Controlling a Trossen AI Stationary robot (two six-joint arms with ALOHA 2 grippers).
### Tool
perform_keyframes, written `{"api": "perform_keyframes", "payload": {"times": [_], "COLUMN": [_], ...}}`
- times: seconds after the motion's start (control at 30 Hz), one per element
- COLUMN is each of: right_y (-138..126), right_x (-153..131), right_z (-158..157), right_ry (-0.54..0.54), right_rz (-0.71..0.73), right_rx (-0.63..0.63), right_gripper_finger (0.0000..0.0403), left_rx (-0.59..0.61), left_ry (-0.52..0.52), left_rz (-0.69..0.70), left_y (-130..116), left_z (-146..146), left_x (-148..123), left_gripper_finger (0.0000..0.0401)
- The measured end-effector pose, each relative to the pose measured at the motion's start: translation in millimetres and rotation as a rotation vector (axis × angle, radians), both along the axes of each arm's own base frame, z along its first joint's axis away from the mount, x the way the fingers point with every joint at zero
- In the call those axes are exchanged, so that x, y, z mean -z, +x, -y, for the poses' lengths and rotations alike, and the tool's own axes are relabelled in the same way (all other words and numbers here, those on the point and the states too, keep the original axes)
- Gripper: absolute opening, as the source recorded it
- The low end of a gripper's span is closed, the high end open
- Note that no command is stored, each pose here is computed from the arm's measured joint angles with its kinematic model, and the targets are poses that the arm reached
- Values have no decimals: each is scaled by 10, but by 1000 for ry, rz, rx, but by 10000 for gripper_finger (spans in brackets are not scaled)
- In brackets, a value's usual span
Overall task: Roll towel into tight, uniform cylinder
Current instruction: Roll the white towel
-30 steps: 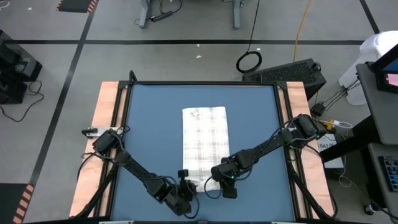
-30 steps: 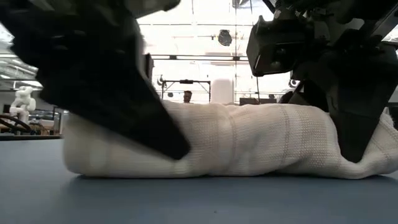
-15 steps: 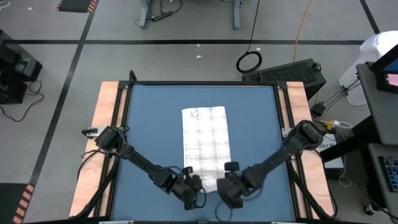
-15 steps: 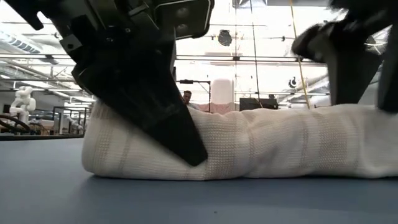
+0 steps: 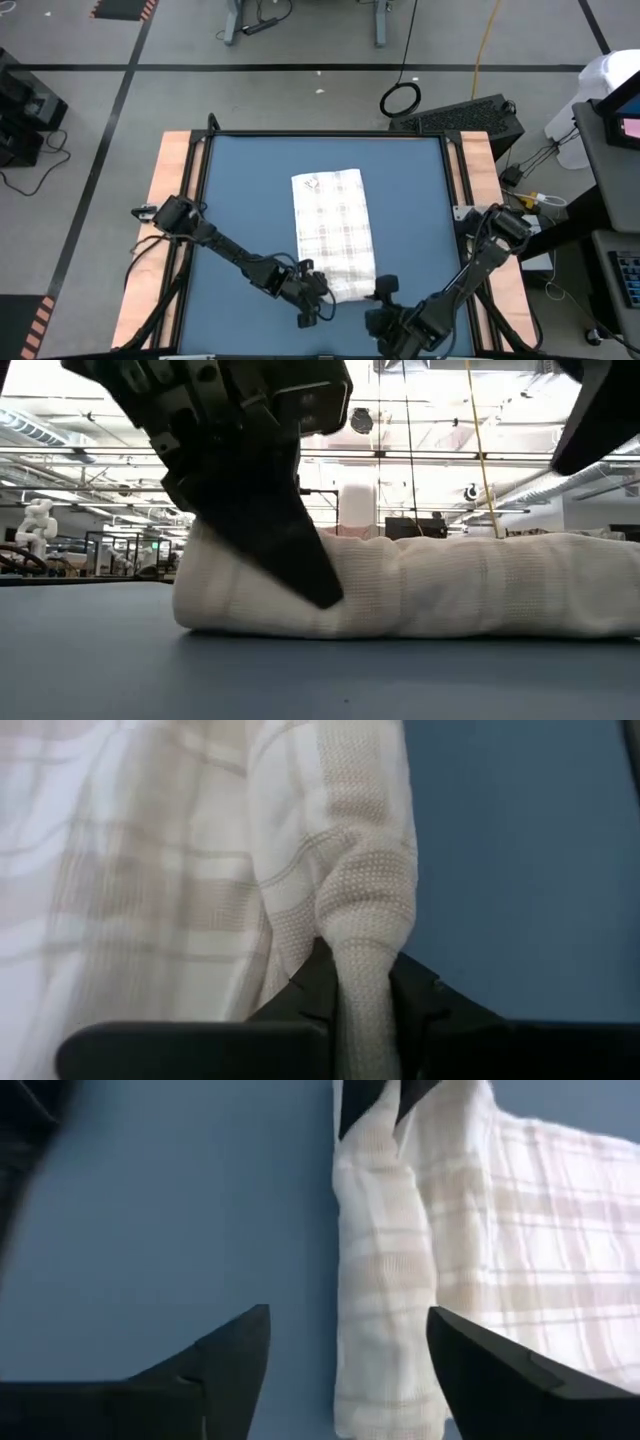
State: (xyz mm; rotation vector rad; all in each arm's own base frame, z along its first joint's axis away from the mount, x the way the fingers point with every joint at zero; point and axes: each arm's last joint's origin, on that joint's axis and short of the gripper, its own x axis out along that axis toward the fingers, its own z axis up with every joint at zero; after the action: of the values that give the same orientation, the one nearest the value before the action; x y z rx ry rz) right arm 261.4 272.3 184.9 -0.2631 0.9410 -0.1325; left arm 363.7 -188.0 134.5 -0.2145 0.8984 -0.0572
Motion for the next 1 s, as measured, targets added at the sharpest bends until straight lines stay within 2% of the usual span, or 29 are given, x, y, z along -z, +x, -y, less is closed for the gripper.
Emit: {"api": "perform_keyframes", "payload": {"times": [0.1, 0.27, 0.6, 0.8, 1.0], "right_y": [43, 121, 262, 414, 493], "right_x": [94, 285, 351, 402, 406], "right_z": [18, 56, 233, 409, 484], "right_ry": [-30, -73, -108, 21, 84], "right_rz": [-21, -67, -76, -207, -236], "right_rx": [2, 14, 97, 132, 148], "right_gripper_finger": [269, 266, 256, 250, 219], "left_rx": [-10, -50, -66, -65, -72], "left_ry": [-67, -167, -226, -225, -215], "left_rz": [20, 50, 43, 41, 46], "left_y": [-9, -75, -87, -84, -84], "left_z": [-60, -136, -245, -250, -254], "left_x": [61, 187, 253, 257, 261], "left_gripper_finger": [44, 45, 47, 47, 48]}}
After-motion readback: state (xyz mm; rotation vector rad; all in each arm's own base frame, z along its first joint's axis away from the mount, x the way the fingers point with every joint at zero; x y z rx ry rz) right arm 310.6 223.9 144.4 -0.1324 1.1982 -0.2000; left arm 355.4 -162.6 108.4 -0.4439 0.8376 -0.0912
